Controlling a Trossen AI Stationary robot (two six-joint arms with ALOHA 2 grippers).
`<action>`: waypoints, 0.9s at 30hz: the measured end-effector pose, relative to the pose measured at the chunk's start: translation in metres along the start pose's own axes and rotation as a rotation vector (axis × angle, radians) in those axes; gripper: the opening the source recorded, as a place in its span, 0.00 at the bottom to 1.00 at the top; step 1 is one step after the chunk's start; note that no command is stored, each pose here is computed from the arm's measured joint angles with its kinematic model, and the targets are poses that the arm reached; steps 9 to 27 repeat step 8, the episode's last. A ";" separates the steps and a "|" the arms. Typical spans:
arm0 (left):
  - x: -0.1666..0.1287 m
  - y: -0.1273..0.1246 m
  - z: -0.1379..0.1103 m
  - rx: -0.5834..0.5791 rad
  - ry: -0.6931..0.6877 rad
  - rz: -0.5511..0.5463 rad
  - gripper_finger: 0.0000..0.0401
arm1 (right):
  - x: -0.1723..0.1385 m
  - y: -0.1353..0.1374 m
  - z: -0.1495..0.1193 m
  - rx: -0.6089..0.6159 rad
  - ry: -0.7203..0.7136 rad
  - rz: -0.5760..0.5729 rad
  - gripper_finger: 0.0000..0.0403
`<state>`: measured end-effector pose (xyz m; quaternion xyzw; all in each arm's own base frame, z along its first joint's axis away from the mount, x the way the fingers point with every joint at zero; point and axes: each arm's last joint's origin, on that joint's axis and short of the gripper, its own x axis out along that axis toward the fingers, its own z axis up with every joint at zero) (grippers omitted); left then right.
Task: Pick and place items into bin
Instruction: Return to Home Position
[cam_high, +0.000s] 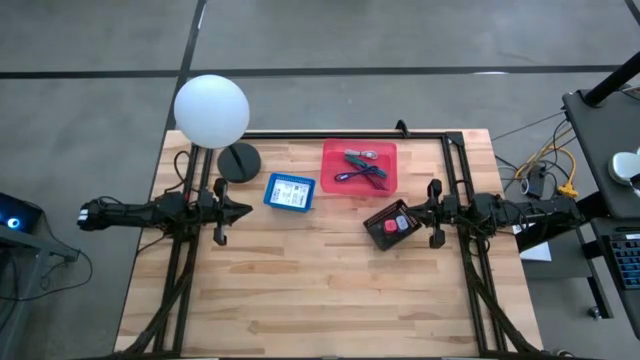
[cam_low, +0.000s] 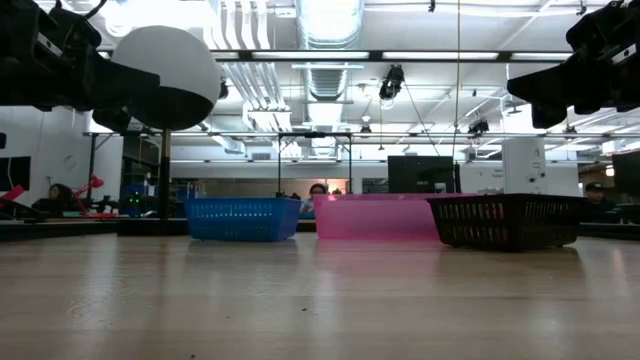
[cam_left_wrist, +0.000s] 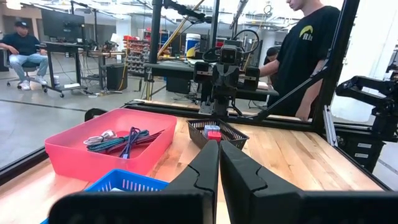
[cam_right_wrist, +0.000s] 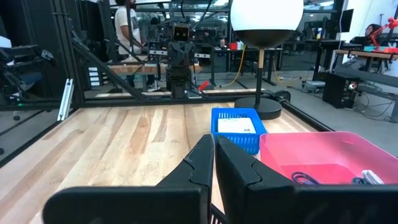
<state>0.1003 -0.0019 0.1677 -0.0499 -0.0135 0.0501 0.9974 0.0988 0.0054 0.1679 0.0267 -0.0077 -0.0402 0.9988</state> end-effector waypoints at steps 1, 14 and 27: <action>0.000 0.000 0.000 0.000 0.000 0.000 0.00 | 0.000 0.000 0.000 -0.005 0.000 0.000 0.02; 0.000 0.000 0.000 0.000 0.000 0.000 0.00 | 0.000 0.000 0.000 -0.006 0.000 0.000 0.02; 0.000 0.000 0.000 0.000 0.000 0.000 0.00 | 0.000 0.000 0.000 -0.006 0.000 0.000 0.02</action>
